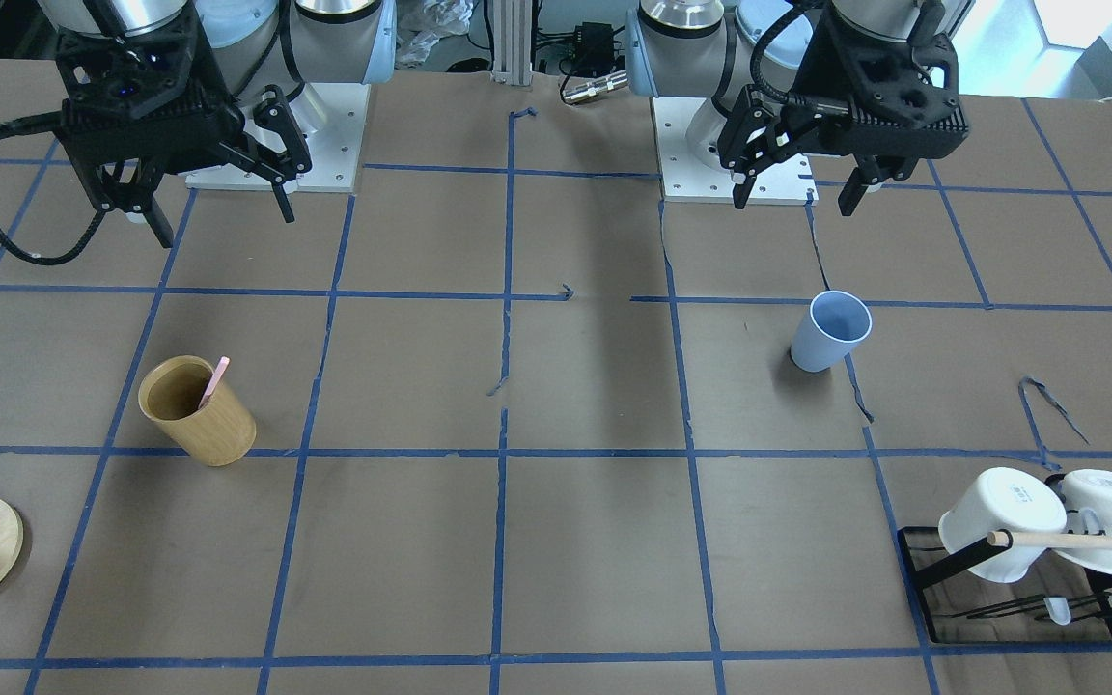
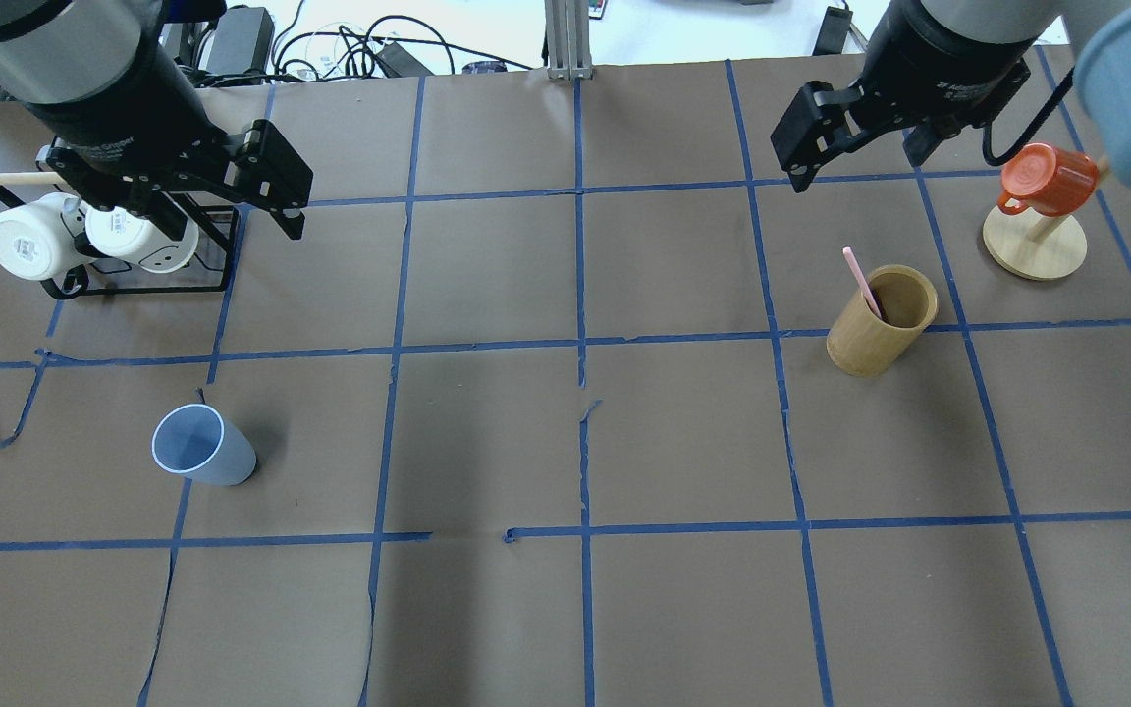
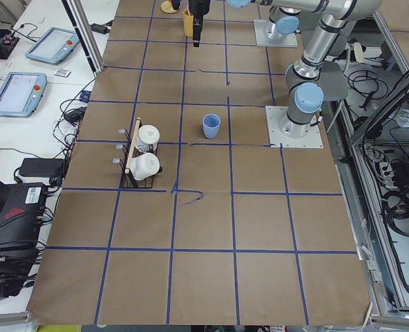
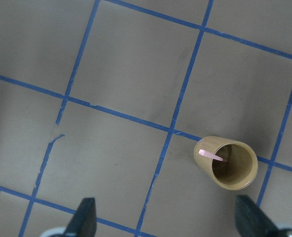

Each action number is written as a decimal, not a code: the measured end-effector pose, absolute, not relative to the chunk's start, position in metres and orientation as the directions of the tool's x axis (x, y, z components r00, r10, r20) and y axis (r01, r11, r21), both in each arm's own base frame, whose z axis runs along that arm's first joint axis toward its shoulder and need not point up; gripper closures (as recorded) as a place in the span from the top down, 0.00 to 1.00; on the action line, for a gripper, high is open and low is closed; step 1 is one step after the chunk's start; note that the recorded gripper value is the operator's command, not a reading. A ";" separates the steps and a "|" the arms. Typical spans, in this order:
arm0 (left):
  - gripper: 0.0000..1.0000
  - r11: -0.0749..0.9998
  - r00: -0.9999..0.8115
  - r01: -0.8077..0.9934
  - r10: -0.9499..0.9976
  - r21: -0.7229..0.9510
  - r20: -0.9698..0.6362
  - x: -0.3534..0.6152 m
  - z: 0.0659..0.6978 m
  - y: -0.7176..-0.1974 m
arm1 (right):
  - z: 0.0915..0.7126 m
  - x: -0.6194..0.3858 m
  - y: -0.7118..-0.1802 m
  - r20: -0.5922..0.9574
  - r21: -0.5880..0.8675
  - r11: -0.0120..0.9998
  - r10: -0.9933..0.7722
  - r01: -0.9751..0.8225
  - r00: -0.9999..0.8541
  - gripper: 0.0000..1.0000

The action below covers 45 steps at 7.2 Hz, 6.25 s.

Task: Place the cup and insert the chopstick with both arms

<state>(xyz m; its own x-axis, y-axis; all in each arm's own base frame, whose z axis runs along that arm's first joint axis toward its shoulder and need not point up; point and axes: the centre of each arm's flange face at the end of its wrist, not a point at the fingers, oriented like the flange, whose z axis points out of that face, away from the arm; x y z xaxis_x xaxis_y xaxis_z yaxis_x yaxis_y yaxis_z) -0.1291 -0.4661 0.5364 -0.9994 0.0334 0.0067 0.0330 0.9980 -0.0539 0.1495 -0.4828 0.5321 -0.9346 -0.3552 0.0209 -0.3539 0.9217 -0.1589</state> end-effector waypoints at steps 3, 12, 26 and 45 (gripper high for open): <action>1.00 0.998 -0.999 0.033 0.033 -0.053 0.007 -0.129 0.536 -0.465 | 0.490 0.138 -0.524 0.000 -0.055 0.876 -0.481 -0.480 -0.877 1.00; 1.00 0.984 -0.999 0.050 0.047 0.171 0.017 -0.084 0.377 -0.442 | 0.354 0.134 -0.561 -0.115 0.208 0.265 -0.949 -0.942 -0.292 1.00; 0.00 0.989 -0.996 0.081 0.087 0.126 -0.037 0.008 0.277 -0.448 | 0.323 0.142 -0.540 -0.123 0.255 -0.193 -0.978 -0.947 0.166 0.62; 1.00 0.981 -0.973 -0.193 -0.194 0.013 0.128 -0.384 0.301 -0.570 | 0.350 0.132 -0.545 -0.045 0.261 -0.236 -0.972 -0.936 0.232 0.07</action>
